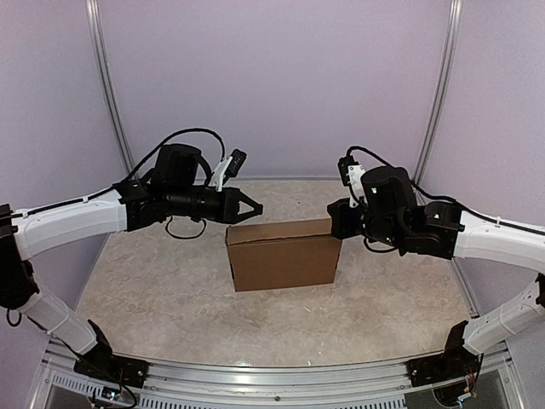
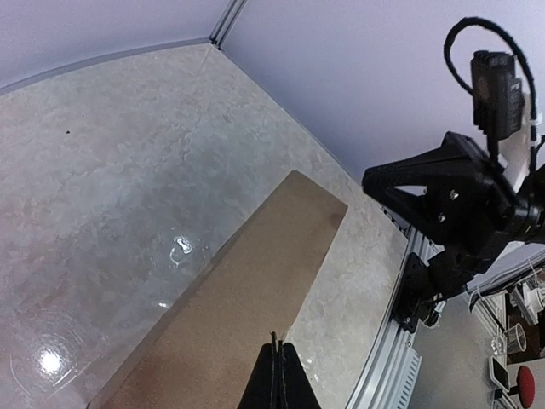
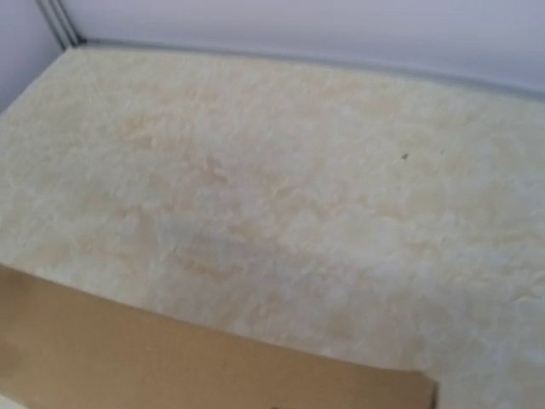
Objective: Fold the paper box
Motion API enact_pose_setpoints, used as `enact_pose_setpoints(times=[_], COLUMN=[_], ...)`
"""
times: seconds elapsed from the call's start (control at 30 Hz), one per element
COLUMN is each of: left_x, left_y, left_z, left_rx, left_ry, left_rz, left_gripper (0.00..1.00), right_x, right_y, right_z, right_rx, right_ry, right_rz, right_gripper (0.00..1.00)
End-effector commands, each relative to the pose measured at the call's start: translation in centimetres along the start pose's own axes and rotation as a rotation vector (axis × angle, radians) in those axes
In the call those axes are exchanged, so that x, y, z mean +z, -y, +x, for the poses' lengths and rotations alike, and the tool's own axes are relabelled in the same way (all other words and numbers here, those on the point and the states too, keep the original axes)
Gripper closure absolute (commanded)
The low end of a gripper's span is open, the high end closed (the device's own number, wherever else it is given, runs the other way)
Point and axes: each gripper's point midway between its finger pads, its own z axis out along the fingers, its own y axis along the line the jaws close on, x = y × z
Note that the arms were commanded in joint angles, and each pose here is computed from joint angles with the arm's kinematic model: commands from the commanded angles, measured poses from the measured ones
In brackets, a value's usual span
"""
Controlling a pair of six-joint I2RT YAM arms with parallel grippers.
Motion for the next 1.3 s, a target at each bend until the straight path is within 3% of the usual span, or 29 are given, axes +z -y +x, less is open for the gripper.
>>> enact_pose_setpoints(times=[0.0, 0.43, 0.97, 1.1, 1.27], left_x=[2.3, 4.3, 3.8, 3.7, 3.6], left_y=[-0.5, -5.3, -6.1, -6.0, -5.9], left_z=[2.2, 10.4, 11.7, 11.7, 11.6], left_rx=[-0.018, -0.088, -0.083, -0.080, -0.076], left_ry=[-0.067, -0.240, -0.262, -0.261, -0.258], left_rz=[0.013, -0.141, -0.185, -0.185, -0.184], left_gripper=[1.00, 1.00, 1.00, 1.00, 1.00], right_x=[-1.0, 1.3, -0.2, 1.6, 4.4], right_y=[1.9, 4.8, 3.0, 3.9, 4.8], right_z=[-0.6, 9.9, -0.7, 0.0, 4.7], right_rx=[-0.023, 0.054, 0.032, 0.046, 0.079], right_ry=[0.005, -0.198, 0.006, -0.014, -0.113], right_rz=[0.065, 0.108, 0.056, 0.062, 0.057], right_gripper=[1.00, 1.00, 1.00, 1.00, 1.00])
